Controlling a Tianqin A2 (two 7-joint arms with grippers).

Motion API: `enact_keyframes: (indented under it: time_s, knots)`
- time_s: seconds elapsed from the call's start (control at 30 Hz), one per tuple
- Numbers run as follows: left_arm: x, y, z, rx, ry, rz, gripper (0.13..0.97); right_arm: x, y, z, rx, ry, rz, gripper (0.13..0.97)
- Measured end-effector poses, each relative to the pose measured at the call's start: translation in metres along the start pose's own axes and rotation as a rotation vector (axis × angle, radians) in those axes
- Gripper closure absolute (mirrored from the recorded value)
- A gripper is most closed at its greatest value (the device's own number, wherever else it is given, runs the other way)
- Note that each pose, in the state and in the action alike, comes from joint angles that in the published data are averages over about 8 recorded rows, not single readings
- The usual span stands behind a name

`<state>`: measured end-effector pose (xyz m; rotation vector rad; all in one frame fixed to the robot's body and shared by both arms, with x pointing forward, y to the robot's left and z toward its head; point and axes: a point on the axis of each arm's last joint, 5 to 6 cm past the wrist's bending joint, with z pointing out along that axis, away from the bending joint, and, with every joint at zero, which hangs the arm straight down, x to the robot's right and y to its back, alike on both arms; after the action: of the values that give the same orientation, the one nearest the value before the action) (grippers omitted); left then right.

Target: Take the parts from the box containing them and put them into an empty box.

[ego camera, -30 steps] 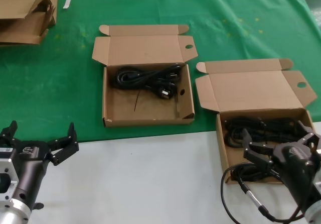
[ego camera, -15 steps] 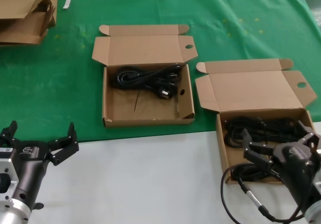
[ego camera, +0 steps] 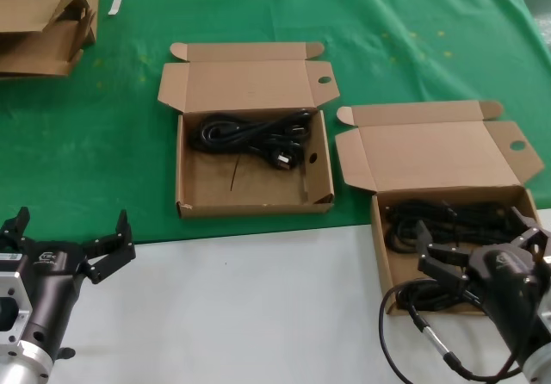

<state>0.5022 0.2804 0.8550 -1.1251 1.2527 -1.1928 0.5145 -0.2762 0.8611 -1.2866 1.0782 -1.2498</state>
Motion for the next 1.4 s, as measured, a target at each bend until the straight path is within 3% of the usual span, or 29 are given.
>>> enact_keyframes:
  time_s: [1.4]
  knots:
    - [0.0, 0.0, 0.0, 0.0, 0.0, 0.0, 0.132, 0.0, 0.0, 0.0, 0.0, 0.0, 0.0, 0.13]
